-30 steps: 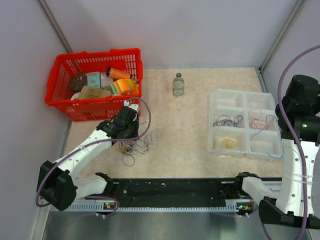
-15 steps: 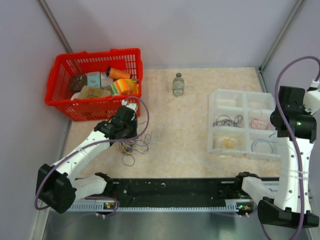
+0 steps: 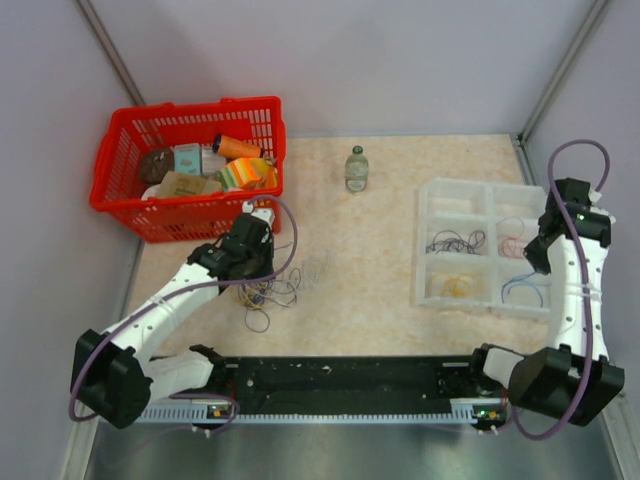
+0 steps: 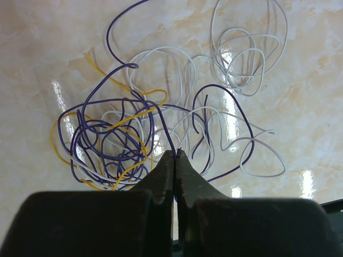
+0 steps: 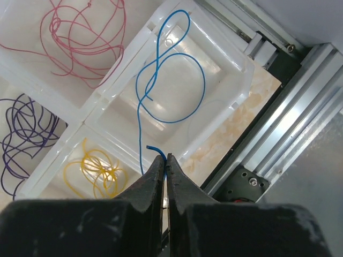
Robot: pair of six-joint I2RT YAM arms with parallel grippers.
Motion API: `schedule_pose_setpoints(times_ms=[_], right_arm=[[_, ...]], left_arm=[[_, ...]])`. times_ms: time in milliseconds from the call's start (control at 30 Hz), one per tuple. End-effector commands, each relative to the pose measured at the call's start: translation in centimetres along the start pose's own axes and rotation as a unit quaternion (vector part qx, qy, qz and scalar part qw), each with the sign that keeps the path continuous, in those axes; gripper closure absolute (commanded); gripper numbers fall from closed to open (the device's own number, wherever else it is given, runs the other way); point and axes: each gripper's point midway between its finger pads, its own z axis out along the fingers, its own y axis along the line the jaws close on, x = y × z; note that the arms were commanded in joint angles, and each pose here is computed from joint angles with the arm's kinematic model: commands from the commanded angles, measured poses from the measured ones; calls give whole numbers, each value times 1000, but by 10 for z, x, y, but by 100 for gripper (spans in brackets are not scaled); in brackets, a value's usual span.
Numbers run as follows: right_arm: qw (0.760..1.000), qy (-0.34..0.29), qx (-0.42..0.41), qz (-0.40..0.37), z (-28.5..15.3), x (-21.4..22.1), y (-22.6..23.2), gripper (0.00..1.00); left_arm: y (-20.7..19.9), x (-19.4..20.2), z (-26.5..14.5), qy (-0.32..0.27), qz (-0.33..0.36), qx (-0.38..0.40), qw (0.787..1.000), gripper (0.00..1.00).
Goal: Untangle the cables
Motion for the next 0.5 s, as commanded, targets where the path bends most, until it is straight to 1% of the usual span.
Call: schedule_pose_setpoints(times_ms=[0, 200, 267, 333, 400, 433, 467], right_arm=[[999, 36, -12, 16, 13, -3, 7, 100], [995, 17, 91, -25, 46, -30, -13, 100], [993, 27, 108, -36, 63, -22, -13, 100], [993, 52, 95, -42, 78, -11, -4, 100], [995, 58, 70, -41, 83, -11, 7, 100], [996, 59, 46, -54, 83, -15, 17, 96], [996, 62, 24, -67, 82, -20, 26, 90]], left_arm=[[-3, -11, -4, -26, -9, 11, 1000, 100], [-3, -9, -2, -23, -8, 13, 1000, 100], [-1, -8, -1, -24, -8, 12, 1000, 100], [-1, -8, -2, -25, -7, 10, 1000, 100], [0, -9, -3, -28, -7, 8, 1000, 100], [0, -9, -3, -30, -8, 10, 999, 100], [-1, -8, -3, -29, -10, 11, 999, 100]])
